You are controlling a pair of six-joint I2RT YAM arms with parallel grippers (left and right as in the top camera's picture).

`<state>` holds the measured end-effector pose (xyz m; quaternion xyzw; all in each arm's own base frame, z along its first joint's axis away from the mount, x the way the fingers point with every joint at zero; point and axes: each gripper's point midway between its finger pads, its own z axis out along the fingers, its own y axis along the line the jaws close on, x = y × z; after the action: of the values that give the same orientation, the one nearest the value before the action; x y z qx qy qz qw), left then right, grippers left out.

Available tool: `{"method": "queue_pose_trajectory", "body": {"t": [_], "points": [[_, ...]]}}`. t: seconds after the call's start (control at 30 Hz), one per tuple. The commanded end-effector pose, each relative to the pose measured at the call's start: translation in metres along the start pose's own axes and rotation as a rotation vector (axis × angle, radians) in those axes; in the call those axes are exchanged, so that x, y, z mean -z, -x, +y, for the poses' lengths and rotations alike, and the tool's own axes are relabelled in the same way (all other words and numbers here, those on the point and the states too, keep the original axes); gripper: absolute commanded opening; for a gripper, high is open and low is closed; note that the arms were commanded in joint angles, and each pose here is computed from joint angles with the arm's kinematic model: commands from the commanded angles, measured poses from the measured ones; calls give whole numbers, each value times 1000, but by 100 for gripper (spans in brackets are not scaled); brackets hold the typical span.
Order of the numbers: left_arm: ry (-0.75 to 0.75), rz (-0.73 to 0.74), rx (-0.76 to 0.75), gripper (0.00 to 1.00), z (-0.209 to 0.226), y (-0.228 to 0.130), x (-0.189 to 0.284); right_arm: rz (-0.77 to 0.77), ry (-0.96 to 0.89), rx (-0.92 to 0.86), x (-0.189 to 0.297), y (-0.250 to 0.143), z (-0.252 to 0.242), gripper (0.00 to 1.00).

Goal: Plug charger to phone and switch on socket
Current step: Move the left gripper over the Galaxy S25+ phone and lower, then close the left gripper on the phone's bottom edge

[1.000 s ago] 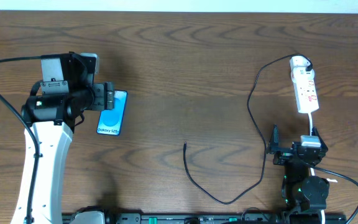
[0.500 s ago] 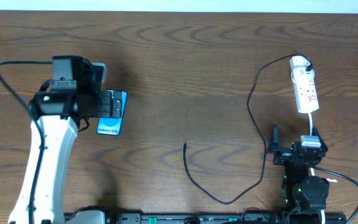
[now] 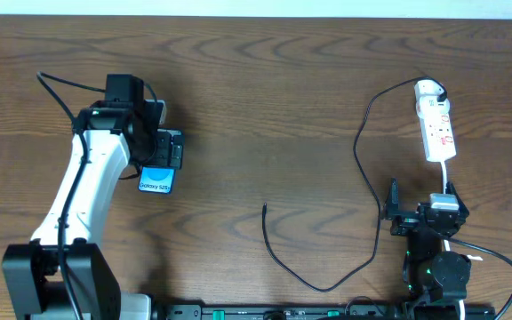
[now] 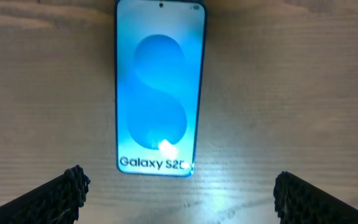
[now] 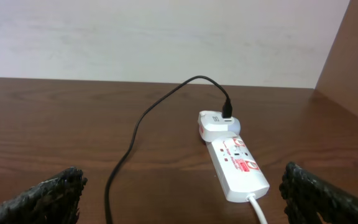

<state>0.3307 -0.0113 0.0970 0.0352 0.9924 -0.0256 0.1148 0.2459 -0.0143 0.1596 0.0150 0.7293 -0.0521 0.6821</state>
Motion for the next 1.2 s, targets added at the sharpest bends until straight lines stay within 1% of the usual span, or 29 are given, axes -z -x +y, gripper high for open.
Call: {"method": "queue_pose_trajectory", "body": {"t": [0.0,0.17,0.43,0.67,1.17], "points": [[20,0,8,98,3,7,-4,-2,8,2,0,0,2,99],[21,39,-21,98,4,5,-20,-2,8,2,0,0,2,99],[51,109,-20,98,12,0,-50,-2,8,2,0,0,2,99],[69,92,-31,98,16,5,-61,-2,8,2,0,0,2,99],[71,72,-39,98,16,10,-62,-2,8,2,0,0,2,99]]}}
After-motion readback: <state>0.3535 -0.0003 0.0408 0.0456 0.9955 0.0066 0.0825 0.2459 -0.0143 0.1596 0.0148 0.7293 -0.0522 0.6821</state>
